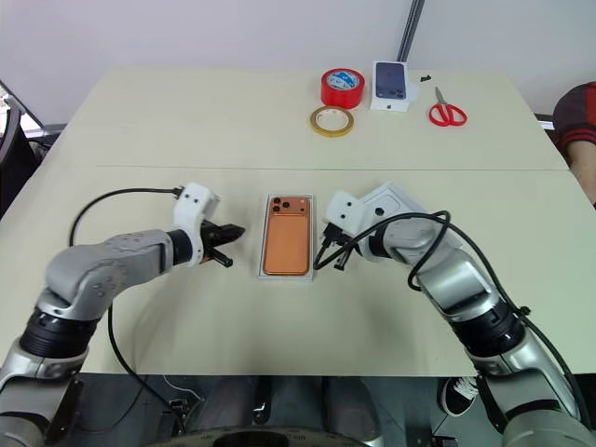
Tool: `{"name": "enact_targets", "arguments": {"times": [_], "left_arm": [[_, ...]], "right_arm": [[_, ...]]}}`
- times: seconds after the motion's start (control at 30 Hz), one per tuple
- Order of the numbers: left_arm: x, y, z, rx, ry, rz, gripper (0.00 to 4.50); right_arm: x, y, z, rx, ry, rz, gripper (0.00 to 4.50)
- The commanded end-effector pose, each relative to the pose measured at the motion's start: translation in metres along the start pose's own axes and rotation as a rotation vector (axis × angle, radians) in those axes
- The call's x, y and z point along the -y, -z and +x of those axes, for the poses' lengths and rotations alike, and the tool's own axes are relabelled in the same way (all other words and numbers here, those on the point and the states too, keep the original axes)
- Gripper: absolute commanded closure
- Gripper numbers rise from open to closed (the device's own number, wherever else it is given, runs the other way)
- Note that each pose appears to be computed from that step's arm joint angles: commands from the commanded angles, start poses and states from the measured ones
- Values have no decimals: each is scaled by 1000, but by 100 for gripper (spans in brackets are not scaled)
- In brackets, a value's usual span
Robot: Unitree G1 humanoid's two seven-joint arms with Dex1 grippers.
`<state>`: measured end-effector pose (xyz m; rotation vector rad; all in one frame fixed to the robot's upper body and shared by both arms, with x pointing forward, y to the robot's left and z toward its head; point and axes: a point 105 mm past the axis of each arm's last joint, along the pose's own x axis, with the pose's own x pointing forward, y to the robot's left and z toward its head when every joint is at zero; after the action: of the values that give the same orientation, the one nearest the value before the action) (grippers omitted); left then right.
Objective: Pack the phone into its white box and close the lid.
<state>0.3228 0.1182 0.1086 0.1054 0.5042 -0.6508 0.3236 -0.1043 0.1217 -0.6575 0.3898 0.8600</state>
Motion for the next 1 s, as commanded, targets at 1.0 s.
{"name": "enact_targets", "arguments": {"times": [1.0], "left_arm": [[161, -18, 62, -57, 658, 234, 443]], "right_arm": [[-16, 65, -80, -264, 69, -26, 450]]}}
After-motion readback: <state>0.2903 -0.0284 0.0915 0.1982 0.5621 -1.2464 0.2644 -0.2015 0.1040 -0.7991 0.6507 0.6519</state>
